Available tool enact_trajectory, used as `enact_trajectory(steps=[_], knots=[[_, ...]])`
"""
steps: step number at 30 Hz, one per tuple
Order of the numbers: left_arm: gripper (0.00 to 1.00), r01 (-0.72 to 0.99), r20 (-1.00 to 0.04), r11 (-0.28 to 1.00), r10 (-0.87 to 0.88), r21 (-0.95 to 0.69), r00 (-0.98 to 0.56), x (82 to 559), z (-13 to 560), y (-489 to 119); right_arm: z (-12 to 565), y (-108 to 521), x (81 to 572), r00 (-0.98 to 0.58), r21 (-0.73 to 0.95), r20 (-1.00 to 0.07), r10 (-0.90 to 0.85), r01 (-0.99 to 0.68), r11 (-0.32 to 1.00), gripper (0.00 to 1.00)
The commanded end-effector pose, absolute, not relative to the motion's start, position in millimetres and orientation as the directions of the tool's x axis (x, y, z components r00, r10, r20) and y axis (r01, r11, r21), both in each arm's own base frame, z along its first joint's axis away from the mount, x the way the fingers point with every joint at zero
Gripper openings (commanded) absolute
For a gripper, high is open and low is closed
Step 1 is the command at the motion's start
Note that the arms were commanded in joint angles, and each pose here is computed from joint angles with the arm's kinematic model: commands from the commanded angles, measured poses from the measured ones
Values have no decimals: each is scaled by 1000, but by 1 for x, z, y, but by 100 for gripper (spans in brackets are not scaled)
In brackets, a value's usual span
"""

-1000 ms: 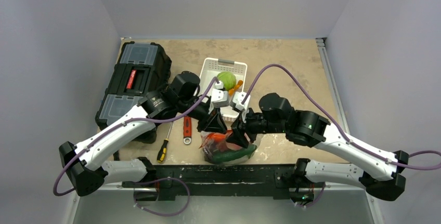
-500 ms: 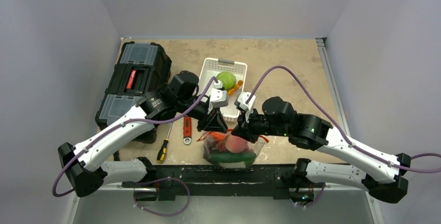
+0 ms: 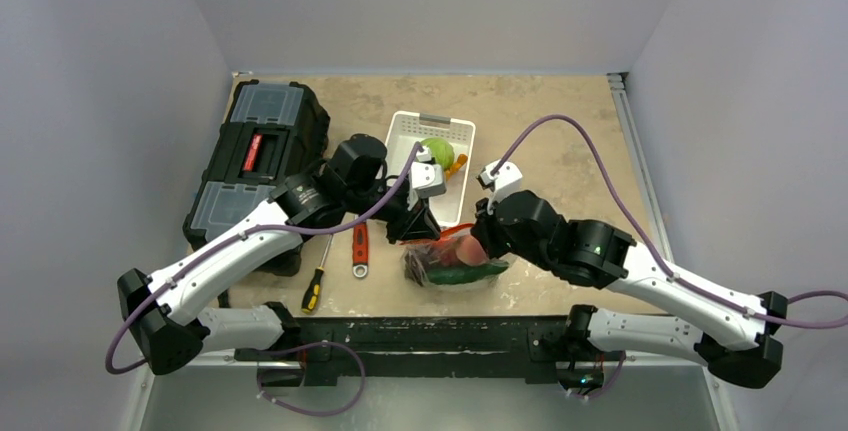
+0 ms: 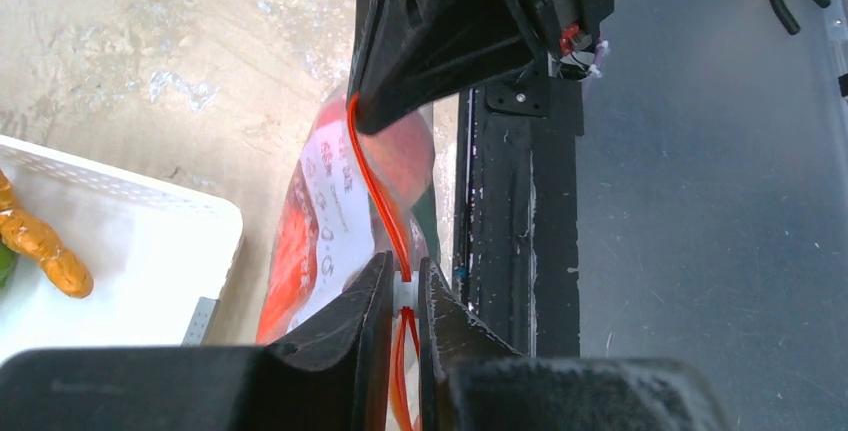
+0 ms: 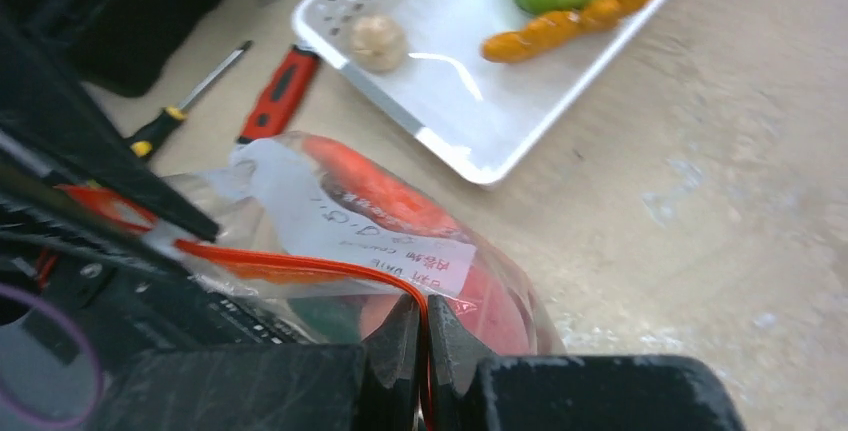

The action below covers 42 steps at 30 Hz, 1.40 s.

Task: Place the food in the zip-top bag and seal the zipper

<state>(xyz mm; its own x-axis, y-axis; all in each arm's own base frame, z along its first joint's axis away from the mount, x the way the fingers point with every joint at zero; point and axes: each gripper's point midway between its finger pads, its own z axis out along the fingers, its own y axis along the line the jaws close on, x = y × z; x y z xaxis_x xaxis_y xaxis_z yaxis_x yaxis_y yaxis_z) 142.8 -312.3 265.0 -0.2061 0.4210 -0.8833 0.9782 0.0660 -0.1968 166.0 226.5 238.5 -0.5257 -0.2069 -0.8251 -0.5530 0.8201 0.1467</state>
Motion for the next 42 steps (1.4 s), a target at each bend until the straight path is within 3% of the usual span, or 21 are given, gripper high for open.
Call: enact_trajectory(steps=[1,17,24,32,42], knots=[[0,977,-892,65,400,-203,-212,139,285,-313,240,163,191,-534,1,-834,-139,-253,967,0],[0,978,-881,139,429,-155,-200,151,281,-304,254,137,192,-530,-6,-845,-71,-124,992,0],[39,980,-895,113,402,-163,-195,147,288,-307,255,136,192,-526,-2,-848,-63,-115,993,0],[64,966,-952,257,284,-38,-114,166,310,-293,265,116,195,-497,-5,-867,-9,-11,1000,0],[67,868,-970,493,235,64,-61,201,324,-266,291,86,216,-421,-76,-907,13,196,978,0]])
